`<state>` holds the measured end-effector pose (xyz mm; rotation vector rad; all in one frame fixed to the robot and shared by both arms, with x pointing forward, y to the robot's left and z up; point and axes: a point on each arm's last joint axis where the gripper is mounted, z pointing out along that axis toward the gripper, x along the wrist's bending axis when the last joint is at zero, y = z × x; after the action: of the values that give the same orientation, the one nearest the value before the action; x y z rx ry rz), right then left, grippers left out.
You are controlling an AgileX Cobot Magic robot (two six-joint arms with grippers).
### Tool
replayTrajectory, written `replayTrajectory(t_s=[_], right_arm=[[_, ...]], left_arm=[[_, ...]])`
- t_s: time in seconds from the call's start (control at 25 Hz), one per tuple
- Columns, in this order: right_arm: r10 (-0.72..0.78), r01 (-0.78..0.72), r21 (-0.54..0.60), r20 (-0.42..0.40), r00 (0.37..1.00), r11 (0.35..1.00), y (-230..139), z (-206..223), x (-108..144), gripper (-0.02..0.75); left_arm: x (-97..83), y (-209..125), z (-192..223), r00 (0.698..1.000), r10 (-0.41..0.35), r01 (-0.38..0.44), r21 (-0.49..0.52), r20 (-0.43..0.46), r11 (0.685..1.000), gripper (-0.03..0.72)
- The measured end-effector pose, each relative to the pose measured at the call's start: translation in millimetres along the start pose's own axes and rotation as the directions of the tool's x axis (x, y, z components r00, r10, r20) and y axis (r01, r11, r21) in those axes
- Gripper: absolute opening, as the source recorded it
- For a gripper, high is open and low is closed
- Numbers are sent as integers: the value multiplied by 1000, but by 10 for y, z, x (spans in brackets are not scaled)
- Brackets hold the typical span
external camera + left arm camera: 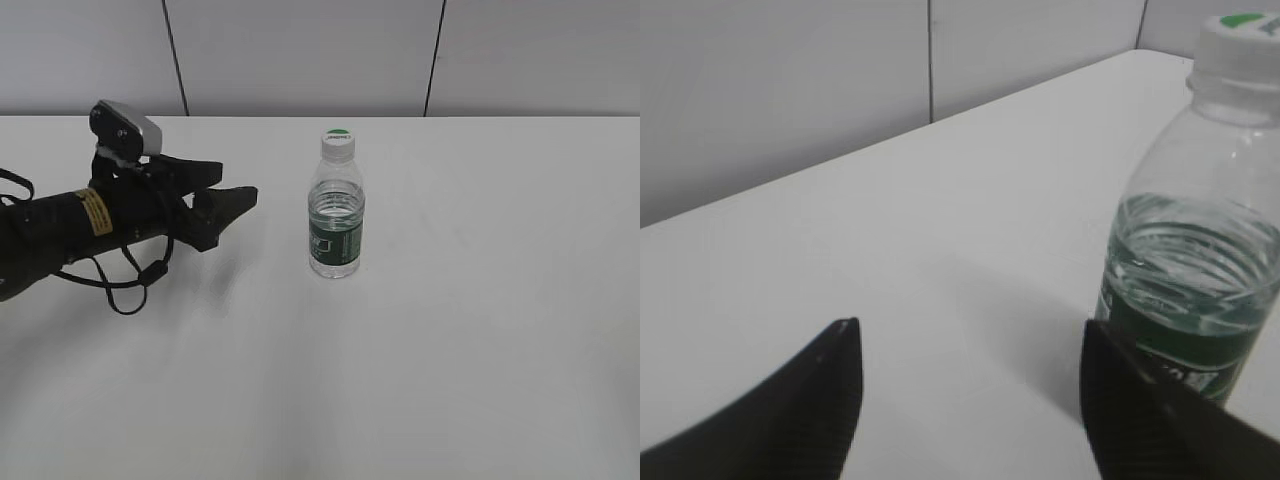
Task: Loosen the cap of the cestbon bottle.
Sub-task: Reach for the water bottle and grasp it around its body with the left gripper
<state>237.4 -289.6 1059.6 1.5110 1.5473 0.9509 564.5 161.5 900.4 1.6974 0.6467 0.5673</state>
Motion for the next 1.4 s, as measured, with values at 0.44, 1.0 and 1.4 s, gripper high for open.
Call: replayTrajectory(t_s=[0.44,1.0,1.4], right_arm=[[0,0,0,0,1000,1000,0,0,0,576],[0,0,0,0,1000,1000,0,0,0,576],[0,0,-1,0,1000,1000,1,0,0,576]], left_arm=[[358,-38,306,935,37,-56,45,352,997,519],[299,-191,429,828,15,-46,41,561,998,519],[286,-182,429,822,15,-41,33,569,999,519]])
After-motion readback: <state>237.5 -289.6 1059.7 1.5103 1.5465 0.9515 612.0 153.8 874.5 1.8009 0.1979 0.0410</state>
